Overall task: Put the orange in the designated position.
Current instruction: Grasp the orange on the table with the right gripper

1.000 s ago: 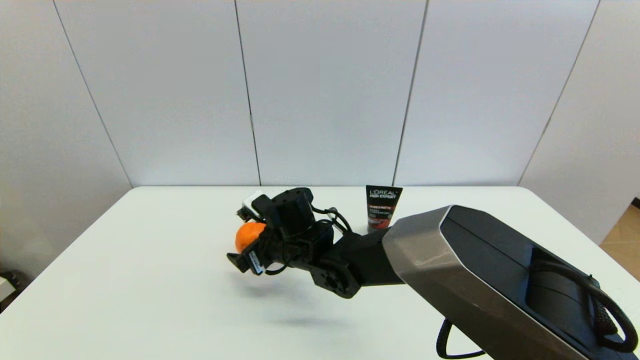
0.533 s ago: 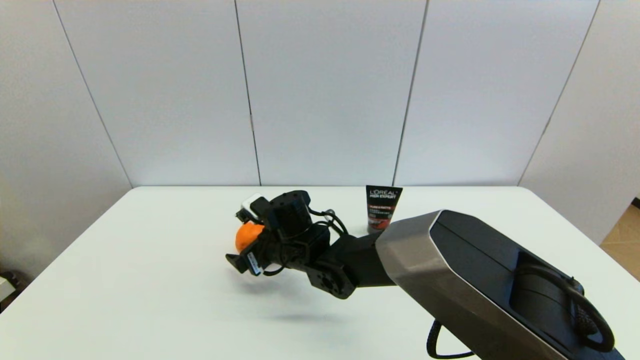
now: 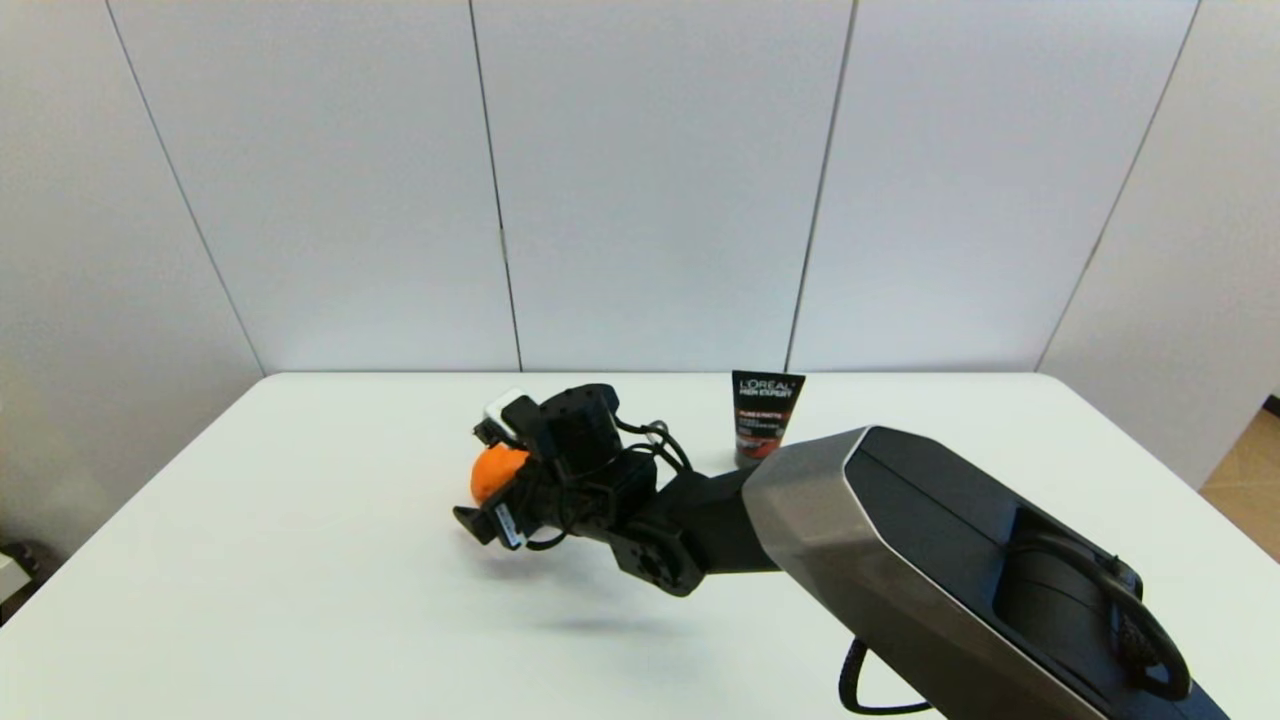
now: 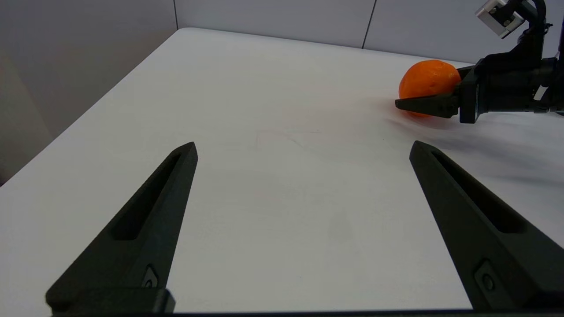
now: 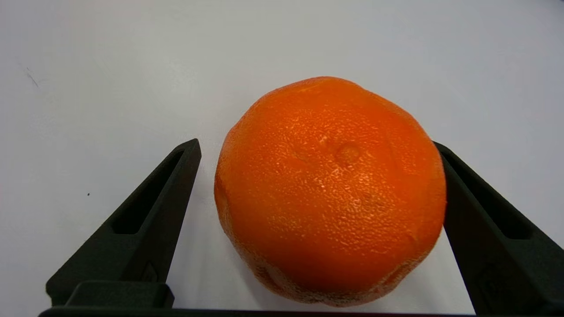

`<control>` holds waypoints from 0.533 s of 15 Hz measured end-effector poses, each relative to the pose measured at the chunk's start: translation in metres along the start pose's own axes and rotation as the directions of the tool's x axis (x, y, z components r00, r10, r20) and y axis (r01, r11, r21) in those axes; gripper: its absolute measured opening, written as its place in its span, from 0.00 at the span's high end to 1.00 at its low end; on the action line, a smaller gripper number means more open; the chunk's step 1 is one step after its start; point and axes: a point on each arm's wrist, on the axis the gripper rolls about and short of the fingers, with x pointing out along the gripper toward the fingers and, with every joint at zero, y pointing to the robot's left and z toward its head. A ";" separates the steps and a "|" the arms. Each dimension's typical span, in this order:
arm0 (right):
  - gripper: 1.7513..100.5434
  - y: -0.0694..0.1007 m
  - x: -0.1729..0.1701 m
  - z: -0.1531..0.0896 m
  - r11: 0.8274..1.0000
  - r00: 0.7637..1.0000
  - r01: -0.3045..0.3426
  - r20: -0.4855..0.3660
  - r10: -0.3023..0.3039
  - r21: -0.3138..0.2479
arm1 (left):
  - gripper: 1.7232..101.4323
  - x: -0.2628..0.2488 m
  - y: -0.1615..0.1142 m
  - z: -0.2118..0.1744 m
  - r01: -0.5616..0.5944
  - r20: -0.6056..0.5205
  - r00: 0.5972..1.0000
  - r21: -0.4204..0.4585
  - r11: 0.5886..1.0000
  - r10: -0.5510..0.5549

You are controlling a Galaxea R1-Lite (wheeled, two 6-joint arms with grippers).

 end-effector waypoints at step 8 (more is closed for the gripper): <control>0.03 0.000 0.000 0.000 1.000 1.000 -0.002 0.001 0.002 0.000 | 0.04 0.000 0.000 0.000 0.000 0.000 1.000 0.000 1.000 0.000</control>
